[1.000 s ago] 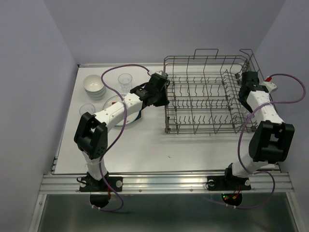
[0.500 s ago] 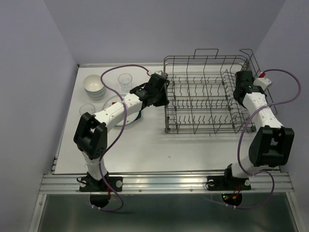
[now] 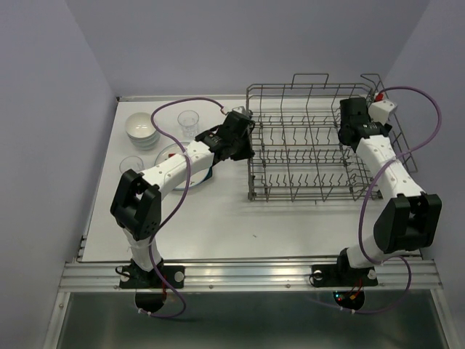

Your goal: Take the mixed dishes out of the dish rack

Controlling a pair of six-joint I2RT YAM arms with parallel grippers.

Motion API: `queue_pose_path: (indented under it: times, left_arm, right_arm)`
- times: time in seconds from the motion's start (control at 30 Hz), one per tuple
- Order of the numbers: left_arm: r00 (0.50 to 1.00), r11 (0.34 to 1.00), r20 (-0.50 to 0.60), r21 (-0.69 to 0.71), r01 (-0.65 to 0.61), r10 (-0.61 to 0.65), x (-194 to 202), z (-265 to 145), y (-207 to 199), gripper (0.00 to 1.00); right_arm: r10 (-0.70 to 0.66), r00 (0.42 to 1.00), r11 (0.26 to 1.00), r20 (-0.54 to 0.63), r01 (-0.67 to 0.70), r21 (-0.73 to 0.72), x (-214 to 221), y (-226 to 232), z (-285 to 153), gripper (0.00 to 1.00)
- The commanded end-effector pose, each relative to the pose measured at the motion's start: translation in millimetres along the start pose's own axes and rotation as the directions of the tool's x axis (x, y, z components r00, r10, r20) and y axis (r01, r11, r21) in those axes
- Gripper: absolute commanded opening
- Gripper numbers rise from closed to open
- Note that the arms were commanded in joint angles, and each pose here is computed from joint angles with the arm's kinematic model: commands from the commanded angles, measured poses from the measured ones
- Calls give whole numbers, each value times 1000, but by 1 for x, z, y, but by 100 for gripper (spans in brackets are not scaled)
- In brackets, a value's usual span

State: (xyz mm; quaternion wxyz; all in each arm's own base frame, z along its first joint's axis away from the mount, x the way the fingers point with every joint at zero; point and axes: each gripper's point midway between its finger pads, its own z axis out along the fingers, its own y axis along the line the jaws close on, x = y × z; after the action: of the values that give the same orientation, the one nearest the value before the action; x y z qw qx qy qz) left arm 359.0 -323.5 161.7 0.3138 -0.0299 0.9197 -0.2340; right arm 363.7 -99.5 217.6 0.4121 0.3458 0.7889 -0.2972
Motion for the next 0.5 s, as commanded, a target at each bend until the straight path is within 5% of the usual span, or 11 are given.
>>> queue_pose_path:
  times: [0.0, 0.27, 0.4, 0.43, 0.47]
  left_arm:
    - [999, 995, -26, -87, -48, 46, 10, -9, 25, 20]
    - [999, 996, 1, -86, -39, 40, -1, -13, 19, 34]
    - [1000, 992, 9, -127, -24, 25, -5, -17, 23, 88]
    - [999, 992, 23, -127, -22, 25, -10, -19, 21, 99]
    - [999, 991, 35, -131, -22, 27, -13, -21, 21, 99]
  right_arm:
    - [105, 982, 994, 155, -101, -36, -63, -7, -31, 1]
    - [126, 981, 971, 145, -92, -219, -78, 7, -52, 1]
    - [97, 985, 956, 144, -53, -288, -77, 19, -56, 1]
    - [95, 985, 952, 144, -47, -304, -77, 21, -57, 1]
    - [91, 986, 947, 140, -42, -319, -77, 24, -58, 1]
